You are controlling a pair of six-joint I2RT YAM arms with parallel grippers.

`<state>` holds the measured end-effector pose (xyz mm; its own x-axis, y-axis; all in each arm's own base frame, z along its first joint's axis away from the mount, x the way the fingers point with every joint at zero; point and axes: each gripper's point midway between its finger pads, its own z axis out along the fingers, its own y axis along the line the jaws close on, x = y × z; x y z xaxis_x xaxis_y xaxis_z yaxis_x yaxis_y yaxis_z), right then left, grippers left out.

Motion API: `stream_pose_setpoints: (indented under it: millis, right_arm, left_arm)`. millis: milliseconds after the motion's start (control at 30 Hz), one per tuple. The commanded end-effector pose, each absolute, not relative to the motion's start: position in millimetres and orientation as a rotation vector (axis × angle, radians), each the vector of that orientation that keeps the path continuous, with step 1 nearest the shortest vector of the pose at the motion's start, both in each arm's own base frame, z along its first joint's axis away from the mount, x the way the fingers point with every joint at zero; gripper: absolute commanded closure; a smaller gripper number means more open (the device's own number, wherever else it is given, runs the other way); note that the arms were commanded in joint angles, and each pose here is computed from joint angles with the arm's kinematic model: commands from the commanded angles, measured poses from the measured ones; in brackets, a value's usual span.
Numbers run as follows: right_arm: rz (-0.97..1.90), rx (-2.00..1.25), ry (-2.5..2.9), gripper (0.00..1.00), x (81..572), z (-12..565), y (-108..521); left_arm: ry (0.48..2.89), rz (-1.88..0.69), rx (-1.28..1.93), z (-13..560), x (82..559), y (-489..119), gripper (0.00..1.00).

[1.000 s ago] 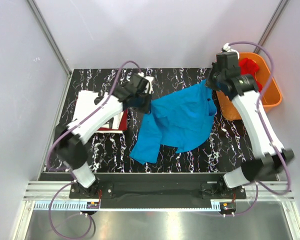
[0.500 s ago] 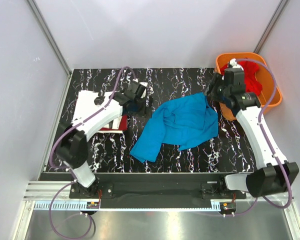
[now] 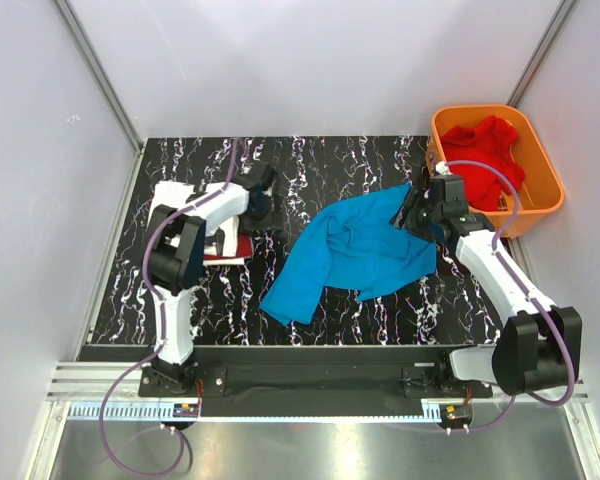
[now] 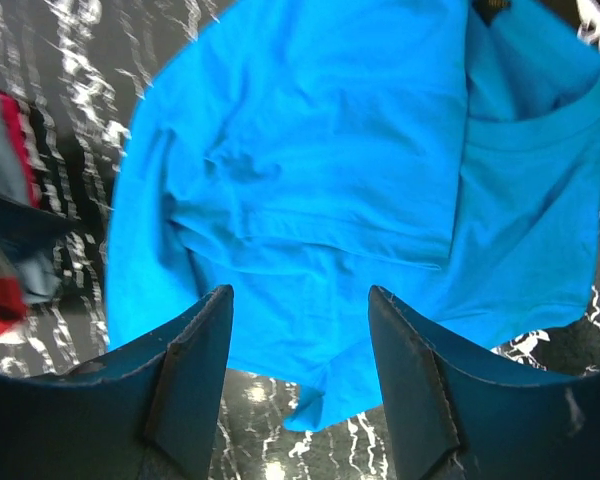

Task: Fold and stack the t-shirts

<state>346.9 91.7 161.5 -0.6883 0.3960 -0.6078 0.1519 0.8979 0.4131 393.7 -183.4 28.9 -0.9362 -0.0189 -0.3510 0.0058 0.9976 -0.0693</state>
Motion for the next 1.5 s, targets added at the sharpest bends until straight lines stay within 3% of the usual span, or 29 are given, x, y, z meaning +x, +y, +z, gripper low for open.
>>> stream_pose_setpoints:
  millis: [0, 333, 533, 700, 800, 967, 1133, 1467]
  right_arm:
    - [0.463, 0.390, 2.307, 0.36, 353.8, 149.3, 98.2]
    - [0.275, 0.512, 2.334, 0.36, 357.3, 103.9, 71.8]
    - [0.232, 0.558, 2.360, 0.36, 360.4, 85.0, 67.9]
    - [0.175, 0.605, 2.357, 0.46, 360.3, 68.2, 59.8]
    - [0.149, 0.631, 2.360, 0.49, 361.3, 57.4, 56.6]
    - [0.151, 0.655, 2.394, 0.51, 363.6, 37.9, 59.5]
    - [0.148, 0.668, 2.421, 0.51, 360.4, 24.1, 60.4]
    - [0.161, 0.668, 2.406, 0.55, 347.9, 25.9, 58.5]
  left_arm:
    - [2.748, -0.054, -0.197, 31.2, 409.4, -126.9, 0.21]
    - [2.655, 0.072, -0.511, 32.9, 419.1, -40.6, 0.21]
    - [2.545, -0.133, -0.332, 74.8, 413.2, -105.8, 0.17]
    - [2.496, -0.176, -0.223, 92.2, 381.7, -137.5, 0.16]
    - [2.426, -0.205, -0.196, 112.9, 369.0, -143.8, 0.14]
    - [2.301, -0.249, -0.215, 140.3, 344.4, -135.0, 0.01]
    - [2.178, -0.260, -0.335, 153.7, 330.7, -117.1, 0.01]
    - [2.075, -0.431, -0.228, 152.3, 311.8, -132.4, 0.01]
